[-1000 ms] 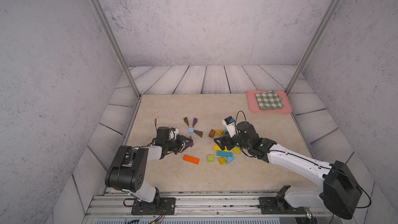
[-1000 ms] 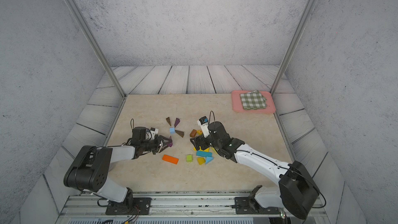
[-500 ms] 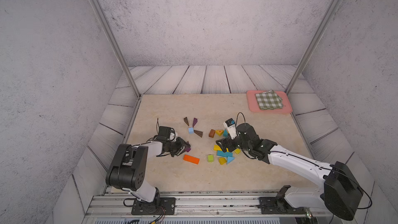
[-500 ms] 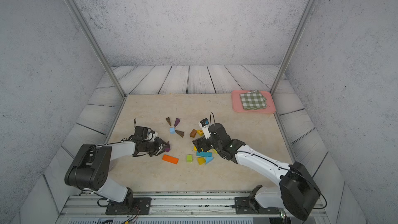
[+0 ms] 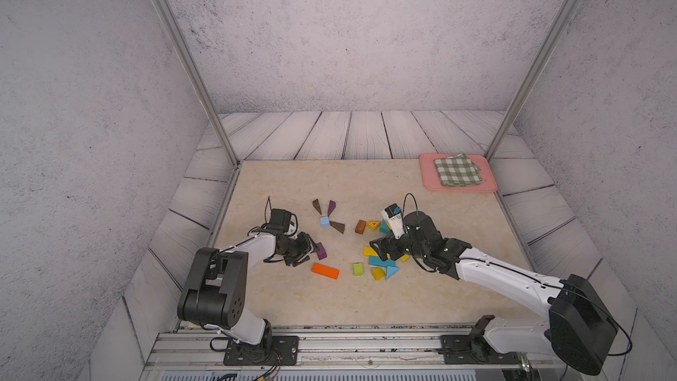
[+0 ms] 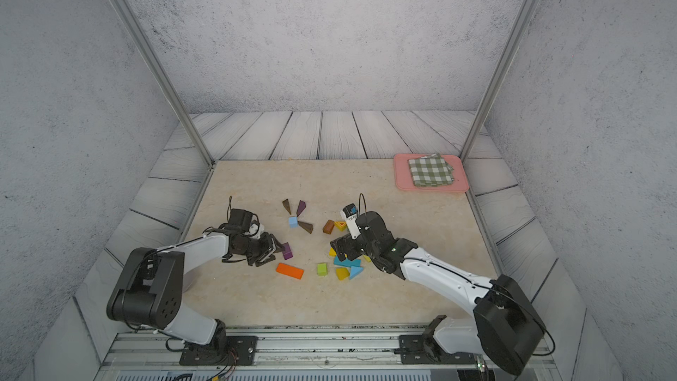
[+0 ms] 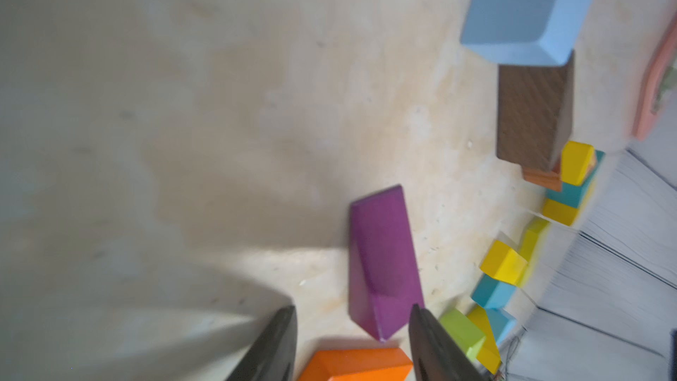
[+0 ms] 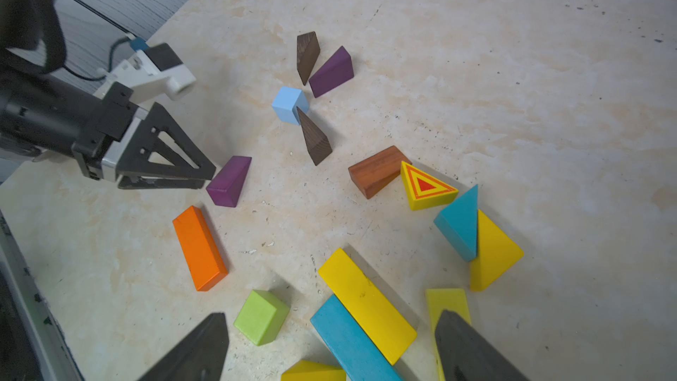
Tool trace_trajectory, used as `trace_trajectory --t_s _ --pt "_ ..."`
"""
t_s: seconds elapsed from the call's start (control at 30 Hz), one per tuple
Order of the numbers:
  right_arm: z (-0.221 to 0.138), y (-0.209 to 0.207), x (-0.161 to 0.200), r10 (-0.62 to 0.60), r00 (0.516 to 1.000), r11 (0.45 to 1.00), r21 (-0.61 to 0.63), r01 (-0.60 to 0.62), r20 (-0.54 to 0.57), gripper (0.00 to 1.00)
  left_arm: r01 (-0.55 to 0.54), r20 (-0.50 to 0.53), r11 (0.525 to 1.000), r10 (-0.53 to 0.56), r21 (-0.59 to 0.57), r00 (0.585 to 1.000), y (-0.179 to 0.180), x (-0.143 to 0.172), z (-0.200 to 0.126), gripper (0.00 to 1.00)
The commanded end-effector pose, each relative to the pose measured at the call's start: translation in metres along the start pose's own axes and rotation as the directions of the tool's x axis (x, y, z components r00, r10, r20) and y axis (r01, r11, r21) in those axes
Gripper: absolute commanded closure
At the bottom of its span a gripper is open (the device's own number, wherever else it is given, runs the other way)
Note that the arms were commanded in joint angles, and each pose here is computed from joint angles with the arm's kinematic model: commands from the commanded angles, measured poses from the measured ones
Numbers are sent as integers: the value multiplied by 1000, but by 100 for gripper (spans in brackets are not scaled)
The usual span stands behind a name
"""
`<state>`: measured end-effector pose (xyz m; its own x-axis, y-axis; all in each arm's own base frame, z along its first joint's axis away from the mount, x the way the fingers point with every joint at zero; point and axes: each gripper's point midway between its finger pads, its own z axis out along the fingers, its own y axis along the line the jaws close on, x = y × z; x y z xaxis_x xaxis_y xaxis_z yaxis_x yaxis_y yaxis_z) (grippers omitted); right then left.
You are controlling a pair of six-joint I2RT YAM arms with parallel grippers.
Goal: Assemble a small pinwheel with building blocks
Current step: Place the building block at the center of the board, then pick up the building block from the center of the board.
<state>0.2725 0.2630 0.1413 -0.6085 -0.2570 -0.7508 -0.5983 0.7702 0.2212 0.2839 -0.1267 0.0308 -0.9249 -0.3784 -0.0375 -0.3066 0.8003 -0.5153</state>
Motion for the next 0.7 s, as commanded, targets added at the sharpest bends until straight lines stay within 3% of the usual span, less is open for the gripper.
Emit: trace_trajectory --t_s 0.0,0.1,0.43,0.6,0.67 --pt "-9 -6 1 -10 1000 1000 29 10 12 7 -104 7 945 112 -311 994 20 9 -32 30" --pt "-12 -10 4 -8 1000 999 38 8 17 7 -162 -10 897 173 -410 985 6 8 -43 30" --pt "-16 -17 7 -6 1000 999 49 5 21 7 -147 -32 887 148 -438 988 -25 6 -5 25" --pt "-16 -18 11 -11 1000 999 49 10 14 7 -162 -43 883 159 -441 986 -37 5 13 25" --pt "-17 -20 15 -9 1000 999 53 8 10 7 -164 -57 883 155 -441 986 -36 7 22 30"
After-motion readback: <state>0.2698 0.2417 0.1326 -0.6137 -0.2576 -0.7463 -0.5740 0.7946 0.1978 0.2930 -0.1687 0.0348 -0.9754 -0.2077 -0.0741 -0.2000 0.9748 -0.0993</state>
